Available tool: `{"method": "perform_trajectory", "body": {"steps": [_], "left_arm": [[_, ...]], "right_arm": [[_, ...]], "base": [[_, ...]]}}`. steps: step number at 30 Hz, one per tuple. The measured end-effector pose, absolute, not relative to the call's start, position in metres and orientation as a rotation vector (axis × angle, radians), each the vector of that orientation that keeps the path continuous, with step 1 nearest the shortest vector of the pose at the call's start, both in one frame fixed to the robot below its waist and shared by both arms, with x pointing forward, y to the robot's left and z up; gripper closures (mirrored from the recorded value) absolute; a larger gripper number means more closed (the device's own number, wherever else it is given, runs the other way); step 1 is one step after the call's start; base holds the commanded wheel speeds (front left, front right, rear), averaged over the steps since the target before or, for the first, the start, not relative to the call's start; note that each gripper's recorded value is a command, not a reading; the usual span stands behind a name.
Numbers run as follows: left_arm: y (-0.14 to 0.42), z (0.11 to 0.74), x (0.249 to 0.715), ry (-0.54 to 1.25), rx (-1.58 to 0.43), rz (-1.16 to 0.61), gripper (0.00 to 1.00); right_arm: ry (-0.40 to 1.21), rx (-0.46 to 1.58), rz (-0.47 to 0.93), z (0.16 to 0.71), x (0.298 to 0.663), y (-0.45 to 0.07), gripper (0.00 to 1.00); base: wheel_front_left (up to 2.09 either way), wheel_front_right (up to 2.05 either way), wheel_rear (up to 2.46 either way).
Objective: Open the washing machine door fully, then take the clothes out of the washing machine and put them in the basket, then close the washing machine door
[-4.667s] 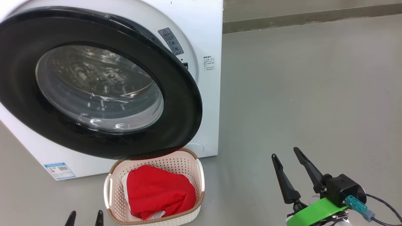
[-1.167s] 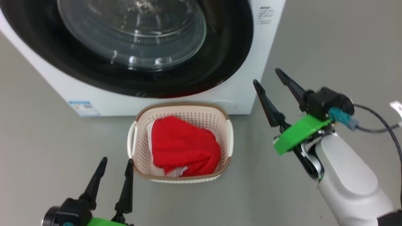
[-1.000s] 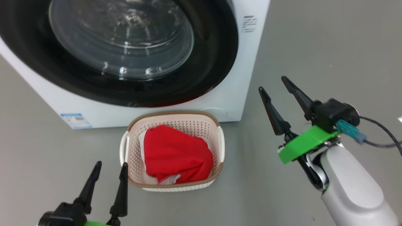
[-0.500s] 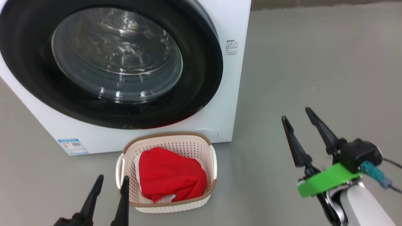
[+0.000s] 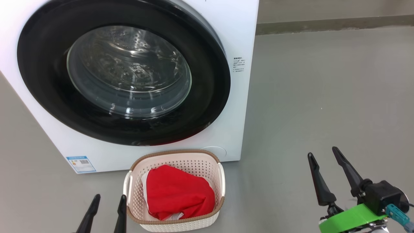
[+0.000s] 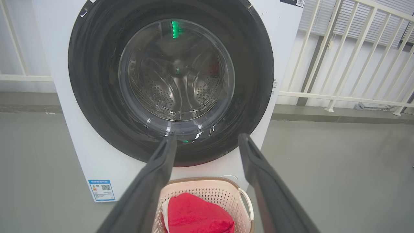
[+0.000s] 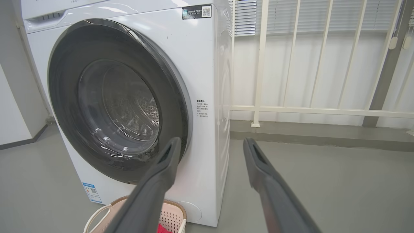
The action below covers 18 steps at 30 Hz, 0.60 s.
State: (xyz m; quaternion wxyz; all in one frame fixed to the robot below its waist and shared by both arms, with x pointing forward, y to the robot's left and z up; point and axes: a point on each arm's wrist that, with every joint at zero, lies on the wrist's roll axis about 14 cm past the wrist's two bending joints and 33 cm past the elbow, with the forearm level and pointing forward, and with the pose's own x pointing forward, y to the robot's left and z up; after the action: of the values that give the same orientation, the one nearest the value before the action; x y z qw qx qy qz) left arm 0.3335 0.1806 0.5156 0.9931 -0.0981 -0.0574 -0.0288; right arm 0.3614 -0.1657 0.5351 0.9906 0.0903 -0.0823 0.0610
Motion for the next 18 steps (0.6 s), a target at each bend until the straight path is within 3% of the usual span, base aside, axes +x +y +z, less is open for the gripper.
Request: {"method": "perform_trajectory", "body": {"steps": [18], "left_arm": [[0.184,0.517,0.328,-0.123,-0.187,-0.051,0.0]], "right_arm": [[-0.164,0.18,0.095,0.533,0.349,-0.172,0.0]], "base": [[0.0,0.0,0.0]]}}
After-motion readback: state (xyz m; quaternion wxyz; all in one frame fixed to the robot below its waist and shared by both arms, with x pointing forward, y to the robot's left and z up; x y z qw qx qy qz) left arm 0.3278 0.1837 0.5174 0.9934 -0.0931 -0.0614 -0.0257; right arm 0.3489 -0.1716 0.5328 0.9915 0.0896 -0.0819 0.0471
